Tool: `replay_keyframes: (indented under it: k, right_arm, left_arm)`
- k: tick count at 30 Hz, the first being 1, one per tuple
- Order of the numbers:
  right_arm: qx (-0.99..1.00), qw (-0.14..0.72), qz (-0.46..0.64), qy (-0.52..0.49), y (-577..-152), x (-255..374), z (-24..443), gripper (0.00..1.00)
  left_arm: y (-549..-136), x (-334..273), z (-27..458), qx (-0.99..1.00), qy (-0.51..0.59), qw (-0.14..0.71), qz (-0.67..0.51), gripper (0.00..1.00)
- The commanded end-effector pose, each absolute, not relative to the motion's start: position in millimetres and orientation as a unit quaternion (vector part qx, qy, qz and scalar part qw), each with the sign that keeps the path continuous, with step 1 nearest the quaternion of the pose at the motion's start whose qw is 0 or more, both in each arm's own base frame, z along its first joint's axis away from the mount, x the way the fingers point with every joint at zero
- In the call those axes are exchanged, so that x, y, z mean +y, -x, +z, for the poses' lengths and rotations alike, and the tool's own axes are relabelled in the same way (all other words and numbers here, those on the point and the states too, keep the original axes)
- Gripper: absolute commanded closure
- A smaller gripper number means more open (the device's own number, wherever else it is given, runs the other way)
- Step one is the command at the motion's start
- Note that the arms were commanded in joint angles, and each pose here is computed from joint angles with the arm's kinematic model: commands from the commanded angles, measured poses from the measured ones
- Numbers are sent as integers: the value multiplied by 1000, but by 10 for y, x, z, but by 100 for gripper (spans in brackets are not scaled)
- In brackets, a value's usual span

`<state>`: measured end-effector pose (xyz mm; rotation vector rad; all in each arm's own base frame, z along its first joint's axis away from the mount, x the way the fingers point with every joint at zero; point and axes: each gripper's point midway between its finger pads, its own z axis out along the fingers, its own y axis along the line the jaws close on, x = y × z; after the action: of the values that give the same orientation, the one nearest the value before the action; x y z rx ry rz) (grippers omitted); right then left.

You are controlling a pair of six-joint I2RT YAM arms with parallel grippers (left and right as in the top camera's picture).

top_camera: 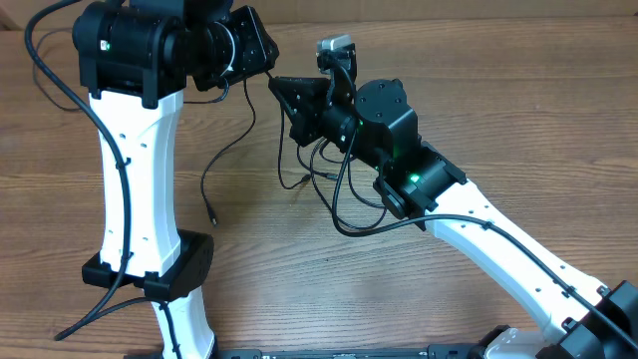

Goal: Untangle cables

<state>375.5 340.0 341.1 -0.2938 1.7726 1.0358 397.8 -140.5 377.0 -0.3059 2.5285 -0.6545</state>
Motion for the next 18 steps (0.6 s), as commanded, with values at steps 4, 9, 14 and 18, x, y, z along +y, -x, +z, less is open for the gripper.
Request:
replay_keyframes:
  k: [4,9,14,18]
  right_arm:
    - [723,535,424,103,-3768,3304,3612,96]
    - [716,536,437,94,-3767,3309,3674,96]
    - [721,528,438,98,-3749,3324,3634,96]
    - [725,524,436,98,-3747,3323,3599,96]
  left_arm:
    - [-3988,-1431,3683,936,108,243,-232,59]
    - [-4019,-1376,3352,949,144,197,-199,62]
    - [-4104,-1404,3236,948,159,187,-201,59]
    - [-4156,-1520,3314,941,148,194,-235,58]
